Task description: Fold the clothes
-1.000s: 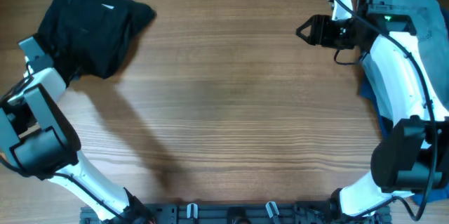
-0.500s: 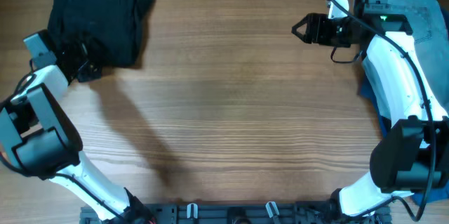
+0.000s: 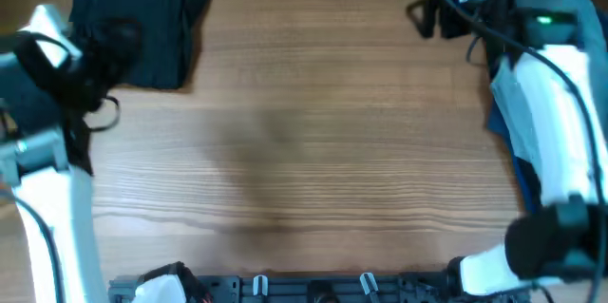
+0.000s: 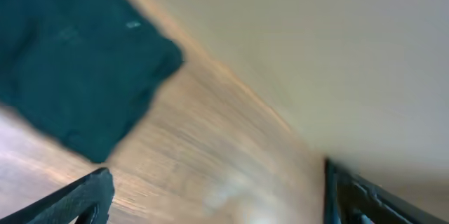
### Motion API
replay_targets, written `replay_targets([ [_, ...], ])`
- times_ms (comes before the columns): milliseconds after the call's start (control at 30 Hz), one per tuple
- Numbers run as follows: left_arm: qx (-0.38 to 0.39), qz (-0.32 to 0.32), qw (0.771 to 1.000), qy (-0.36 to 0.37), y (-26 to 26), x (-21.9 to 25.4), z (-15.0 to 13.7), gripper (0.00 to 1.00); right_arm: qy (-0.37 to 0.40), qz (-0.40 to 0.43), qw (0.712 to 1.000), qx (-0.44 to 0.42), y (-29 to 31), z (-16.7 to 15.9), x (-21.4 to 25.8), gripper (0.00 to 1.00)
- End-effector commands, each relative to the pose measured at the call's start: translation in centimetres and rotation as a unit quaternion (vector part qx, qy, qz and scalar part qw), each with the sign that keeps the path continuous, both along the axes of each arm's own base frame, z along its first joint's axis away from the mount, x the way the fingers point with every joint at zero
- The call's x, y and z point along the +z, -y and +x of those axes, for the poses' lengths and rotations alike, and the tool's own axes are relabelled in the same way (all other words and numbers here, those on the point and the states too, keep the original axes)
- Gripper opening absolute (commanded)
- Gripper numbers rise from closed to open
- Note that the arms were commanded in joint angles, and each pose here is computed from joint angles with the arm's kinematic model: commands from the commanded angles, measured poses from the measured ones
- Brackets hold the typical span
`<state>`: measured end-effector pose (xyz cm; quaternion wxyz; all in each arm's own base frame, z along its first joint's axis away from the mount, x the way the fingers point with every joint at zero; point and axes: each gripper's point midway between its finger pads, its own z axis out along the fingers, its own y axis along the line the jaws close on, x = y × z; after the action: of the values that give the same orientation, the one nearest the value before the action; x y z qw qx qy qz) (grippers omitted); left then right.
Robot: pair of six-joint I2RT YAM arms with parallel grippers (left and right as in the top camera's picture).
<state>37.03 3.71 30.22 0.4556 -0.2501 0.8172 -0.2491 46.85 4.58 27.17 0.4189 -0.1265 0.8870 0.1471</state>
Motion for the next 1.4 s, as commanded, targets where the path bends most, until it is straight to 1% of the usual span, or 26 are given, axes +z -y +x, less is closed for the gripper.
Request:
replay_targets([
  [0,-0.048,0.148,0.988,0.018,3.3,1.1,-1.9,1.00,0.085,0.034,0.993,-0.076,2.9,-3.2,9.6,1.00],
  [67,-0.097,0.190,0.977,0.012,6.0,0.5,-2.6,1.00,0.095,0.015,0.993,-0.075,3.9,-5.6,10.9,1.00],
  [133,-0.150,0.223,0.963,0.010,8.5,-0.2,-3.0,1.00,0.112,-0.049,0.992,-0.023,3.8,-7.0,11.0,1.00],
  [167,-0.192,0.245,0.950,0.017,10.5,-0.5,-3.3,1.00,0.121,-0.101,0.987,0.012,3.8,-7.5,10.6,1.00],
  [200,-0.216,0.257,0.942,0.025,11.6,-0.6,-3.5,1.00,0.116,-0.116,0.986,0.007,4.3,-7.5,10.2,1.00],
  [267,-0.259,0.290,0.920,0.047,13.5,-0.4,-3.9,1.00,0.105,-0.112,0.988,-0.012,4.8,-7.2,9.8,1.00],
  [300,-0.271,0.300,0.913,0.053,13.9,-0.4,-4.0,1.00,0.101,-0.113,0.988,-0.017,4.9,-7.1,9.6,1.00],
  [433,-0.278,0.303,0.911,0.045,14.0,-0.8,-4.2,1.00,0.075,-0.118,0.990,-0.024,5.4,-7.1,8.3,1.00],
  [500,-0.284,0.301,0.910,0.025,13.8,-1.7,-4.8,1.00,0.074,-0.118,0.990,-0.024,5.3,-7.1,8.2,1.00],
  [633,-0.289,0.299,0.909,0.011,13.8,-2.2,-5.2,1.00,0.074,-0.118,0.990,-0.024,5.3,-7.1,8.2,1.00],
  [767,-0.289,0.300,0.909,0.011,13.8,-2.2,-5.2,1.00,0.074,-0.118,0.990,-0.023,5.3,-7.1,8.2,1.00],
  [833,-0.270,0.316,0.910,-0.005,12.8,-2.6,-5.2,1.00,0.074,-0.118,0.990,-0.024,5.3,-7.1,8.2,1.00],
  [900,-0.264,0.318,0.910,-0.013,12.4,-2.8,-5.3,1.00,0.074,-0.117,0.990,-0.023,5.3,-7.1,8.2,1.00],
  [933,-0.247,0.300,0.921,-0.021,12.3,-2.8,-5.2,1.00,0.074,-0.118,0.990,-0.024,5.3,-7.1,8.2,1.00],
  [967,-0.214,0.282,0.935,-0.037,11.6,-3.1,-4.9,1.00,0.074,-0.118,0.990,-0.024,5.3,-7.1,8.2,1.00],
  [1000,-0.196,0.275,0.941,-0.037,11.4,-3.0,-4.5,1.00,0.074,-0.118,0.990,-0.023,5.3,-7.1,8.1,1.00],
  [1067,-0.176,0.278,0.944,0.009,11.3,-1.7,-3.7,1.00,0.074,-0.118,0.990,-0.024,5.3,-7.1,8.2,1.00],
  [1167,-0.135,0.276,0.946,0.106,10.7,0.1,-2.9,1.00,0.074,-0.118,0.990,-0.023,5.3,-7.1,8.1,1.00],
  [1267,-0.095,0.267,0.941,0.183,9.5,-0.1,-4.0,1.00,0.074,-0.118,0.990,-0.024,5.3,-7.1,8.2,1.00],
  [1367,-0.063,0.243,0.947,0.203,8.2,-2.0,-6.2,1.00,0.074,-0.118,0.990,-0.023,5.3,-7.1,8.2,1.00],
])
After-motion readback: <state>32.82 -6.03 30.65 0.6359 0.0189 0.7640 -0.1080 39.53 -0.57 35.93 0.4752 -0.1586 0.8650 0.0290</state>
